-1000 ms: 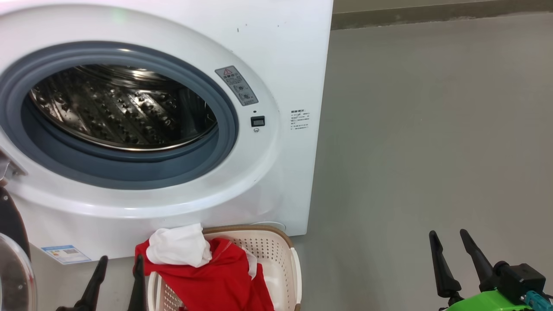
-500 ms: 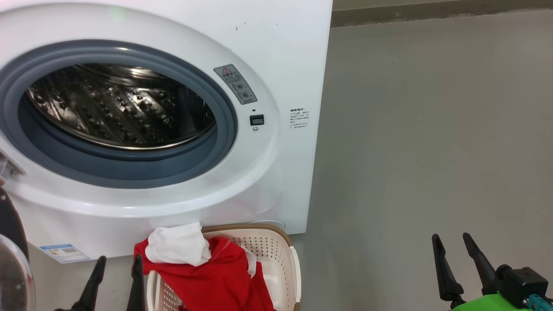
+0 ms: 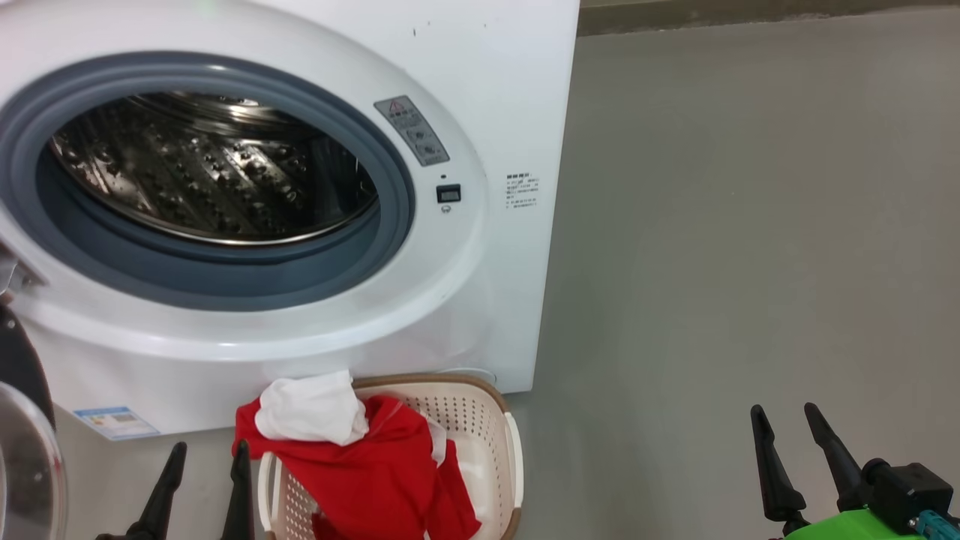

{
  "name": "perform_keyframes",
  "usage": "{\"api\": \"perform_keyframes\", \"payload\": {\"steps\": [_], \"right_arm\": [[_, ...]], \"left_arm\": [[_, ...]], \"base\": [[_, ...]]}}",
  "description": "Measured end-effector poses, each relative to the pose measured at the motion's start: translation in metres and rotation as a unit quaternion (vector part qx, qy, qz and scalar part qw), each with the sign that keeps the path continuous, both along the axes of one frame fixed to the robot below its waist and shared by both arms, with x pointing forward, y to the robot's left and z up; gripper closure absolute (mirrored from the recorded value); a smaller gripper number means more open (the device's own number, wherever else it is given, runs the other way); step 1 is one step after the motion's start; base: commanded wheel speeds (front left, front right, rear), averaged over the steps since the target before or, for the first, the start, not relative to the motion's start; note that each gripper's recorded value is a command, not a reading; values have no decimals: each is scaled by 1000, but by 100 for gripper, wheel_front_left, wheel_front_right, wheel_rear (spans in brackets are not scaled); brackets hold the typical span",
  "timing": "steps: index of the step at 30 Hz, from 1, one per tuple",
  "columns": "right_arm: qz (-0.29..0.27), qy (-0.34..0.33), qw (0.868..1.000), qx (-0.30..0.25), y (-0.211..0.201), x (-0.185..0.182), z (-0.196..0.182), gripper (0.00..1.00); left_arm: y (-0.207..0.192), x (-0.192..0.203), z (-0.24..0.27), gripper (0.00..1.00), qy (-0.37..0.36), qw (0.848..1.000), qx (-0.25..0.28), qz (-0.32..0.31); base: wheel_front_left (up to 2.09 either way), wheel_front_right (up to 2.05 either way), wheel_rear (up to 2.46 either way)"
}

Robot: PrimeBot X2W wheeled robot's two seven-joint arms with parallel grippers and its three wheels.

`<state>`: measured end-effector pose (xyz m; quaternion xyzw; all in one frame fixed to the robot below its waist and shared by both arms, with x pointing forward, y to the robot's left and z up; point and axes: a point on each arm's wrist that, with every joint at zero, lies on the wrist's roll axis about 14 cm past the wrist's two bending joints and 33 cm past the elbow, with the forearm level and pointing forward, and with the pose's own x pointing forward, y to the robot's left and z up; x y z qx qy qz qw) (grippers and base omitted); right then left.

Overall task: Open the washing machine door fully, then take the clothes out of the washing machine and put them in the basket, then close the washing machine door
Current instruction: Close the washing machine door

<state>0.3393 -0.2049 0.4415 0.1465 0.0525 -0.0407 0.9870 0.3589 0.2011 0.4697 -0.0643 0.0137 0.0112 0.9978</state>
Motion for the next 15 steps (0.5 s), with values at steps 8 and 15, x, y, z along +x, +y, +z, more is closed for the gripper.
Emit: {"api": "perform_keyframes", "payload": {"steps": [8,15], "right_arm": [[2,1,1000,0,1,1,-1,0],[4,1,1000,0,2,2,-1,0]], "left_arm": [[1,0,0,0,0,1000,-3,2],[0,0,1,0,-2,1000,-7,1]], "base": [[-167,167,0],[-133,133,0]]}}
